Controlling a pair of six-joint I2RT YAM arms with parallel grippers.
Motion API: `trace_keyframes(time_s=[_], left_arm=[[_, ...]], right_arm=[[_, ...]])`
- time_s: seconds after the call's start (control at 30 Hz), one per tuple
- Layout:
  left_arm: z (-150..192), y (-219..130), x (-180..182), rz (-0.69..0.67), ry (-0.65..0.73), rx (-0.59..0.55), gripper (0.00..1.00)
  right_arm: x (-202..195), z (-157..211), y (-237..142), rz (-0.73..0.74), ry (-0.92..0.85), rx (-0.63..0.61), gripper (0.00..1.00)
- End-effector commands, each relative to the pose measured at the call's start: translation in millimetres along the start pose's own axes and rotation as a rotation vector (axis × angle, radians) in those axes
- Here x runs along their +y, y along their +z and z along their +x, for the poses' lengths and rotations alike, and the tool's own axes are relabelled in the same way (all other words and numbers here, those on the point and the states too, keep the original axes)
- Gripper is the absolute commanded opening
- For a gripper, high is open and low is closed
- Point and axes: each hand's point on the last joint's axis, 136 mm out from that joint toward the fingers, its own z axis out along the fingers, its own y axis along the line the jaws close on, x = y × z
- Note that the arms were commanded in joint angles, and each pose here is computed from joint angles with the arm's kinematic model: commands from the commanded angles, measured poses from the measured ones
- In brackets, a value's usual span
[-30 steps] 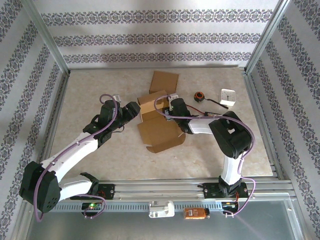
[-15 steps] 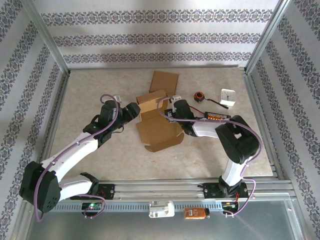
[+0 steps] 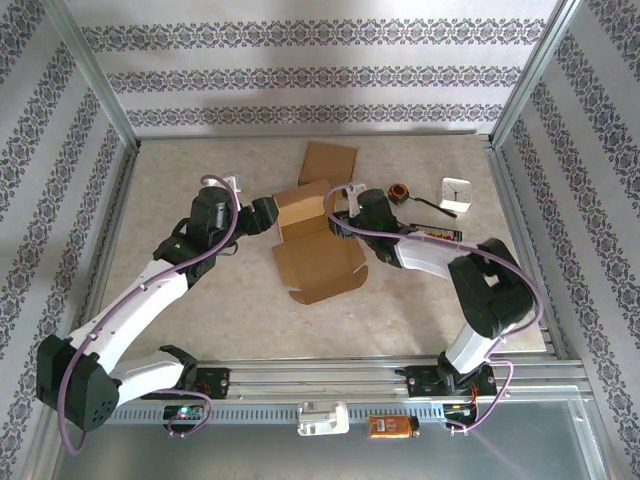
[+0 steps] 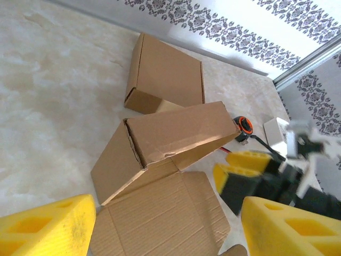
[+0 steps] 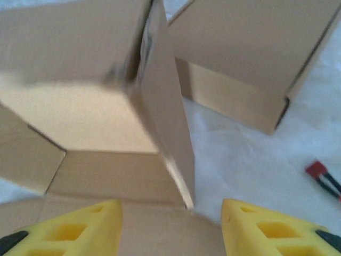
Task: Fold the paper box
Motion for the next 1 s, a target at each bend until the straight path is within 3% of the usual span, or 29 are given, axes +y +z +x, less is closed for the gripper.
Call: trace_keyframes(time_s=[0.0, 0.17, 0.3, 0.5, 0.63, 0.67, 0.73, 0.87, 0.97], left_arm=[[3.1, -10.0, 10.3, -0.03, 0.043, 0.003, 0.73], [4.1, -17.1, 15.7, -0.037, 0.012, -0.015, 0.73], [-6.6, -30.5, 18.7, -0.067, 0.01, -0.03, 0.73], [-28.5, -58.1, 12.7, -0.064, 0.114, -0.115, 0.74], [-34.9, -70.9, 15.0, -0.086, 0.17, -0.143, 0.75], [-35.2, -72.9, 16.2, -0.092, 0.178, -0.147, 0.75], [-35.2, -75.4, 17.5, -0.096, 0.186, -0.157, 0.75], [-37.8, -81.5, 20.5, -0.088, 0.171, -0.222, 0.75], [-36.4, -85.0, 22.1, -0.079, 0.172, -0.244, 0.76]], right_arm=[[2.0, -14.0, 21.5, 0.014, -0.043, -0.014, 0.49], [5.8, -25.0, 25.7, 0.075, -0.157, -0.033, 0.22], [0.2, -42.6, -7.1, 0.134, -0.405, -0.076, 0.12], [16.4, -87.2, -81.7, 0.193, -1.262, -0.114, 0.09], [22.5, -82.5, -121.0, 0.107, -1.948, 0.11, 0.06], [23.1, -86.1, -124.6, 0.111, -2.066, 0.151, 0.06], [37.7, -97.3, -120.7, 0.123, -2.13, 0.165, 0.06], [79.7, -29.9, -99.9, -0.163, -2.352, 0.245, 0.05], [103.0, 28.5, -90.4, -0.327, -2.423, 0.311, 0.09]])
